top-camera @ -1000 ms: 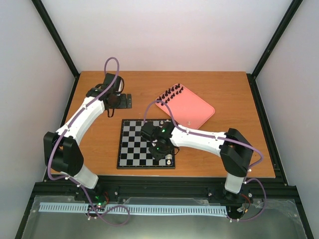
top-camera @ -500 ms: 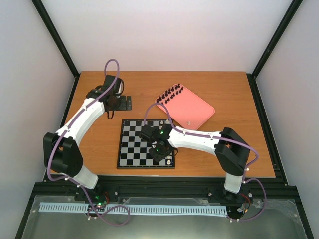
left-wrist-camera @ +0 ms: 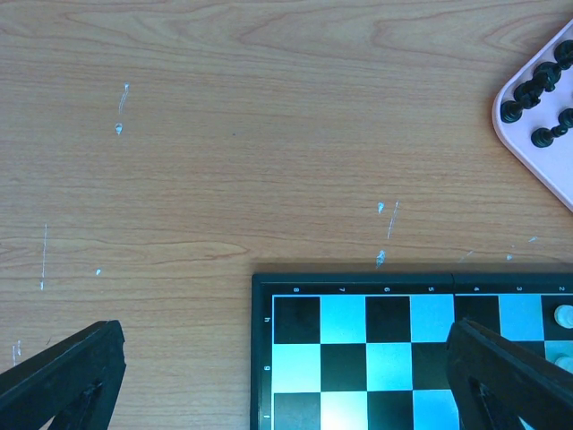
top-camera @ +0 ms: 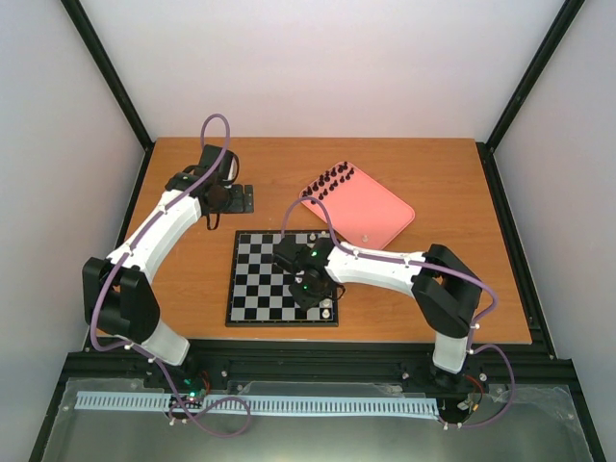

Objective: Set up the chess pieces on the board
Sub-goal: Place the chess piece on the chessboard.

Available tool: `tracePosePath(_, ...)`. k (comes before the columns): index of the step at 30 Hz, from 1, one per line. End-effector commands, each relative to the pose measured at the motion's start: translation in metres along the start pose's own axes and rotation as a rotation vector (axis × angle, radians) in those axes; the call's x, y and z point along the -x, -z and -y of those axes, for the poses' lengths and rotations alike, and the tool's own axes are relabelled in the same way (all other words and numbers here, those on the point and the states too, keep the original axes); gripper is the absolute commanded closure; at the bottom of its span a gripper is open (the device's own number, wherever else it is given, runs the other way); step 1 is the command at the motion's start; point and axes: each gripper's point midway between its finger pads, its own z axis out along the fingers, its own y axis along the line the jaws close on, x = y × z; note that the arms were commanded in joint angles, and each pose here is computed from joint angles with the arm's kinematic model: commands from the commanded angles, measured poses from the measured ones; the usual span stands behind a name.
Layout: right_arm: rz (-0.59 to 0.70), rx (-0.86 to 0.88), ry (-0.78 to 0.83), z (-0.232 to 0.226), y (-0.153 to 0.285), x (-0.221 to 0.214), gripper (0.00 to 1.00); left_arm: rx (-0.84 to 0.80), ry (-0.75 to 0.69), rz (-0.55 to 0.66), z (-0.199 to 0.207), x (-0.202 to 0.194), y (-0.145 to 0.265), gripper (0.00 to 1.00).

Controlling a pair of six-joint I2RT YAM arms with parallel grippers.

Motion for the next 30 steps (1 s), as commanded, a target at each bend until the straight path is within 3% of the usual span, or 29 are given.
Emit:
tracePosePath(1, -0.015, 0.001, -0.010, 0.005, -0.009, -0.002, 0.97, 0.000, 0.017, 0.036, 0.000, 0.008, 0.006, 0.00)
tracePosePath(23, -0.051, 0.000, -0.020, 0.013, -0.021, -0.007, 0.96, 0.006, 0.017, 0.019, -0.001, 0.004, -0.001, 0.00)
tracePosePath(30, -0.051, 0.021, -0.002, 0.009, -0.020, -0.007, 0.85, 0.006, 0.016, 0.017, 0.000, 0.004, -0.003, 0.00)
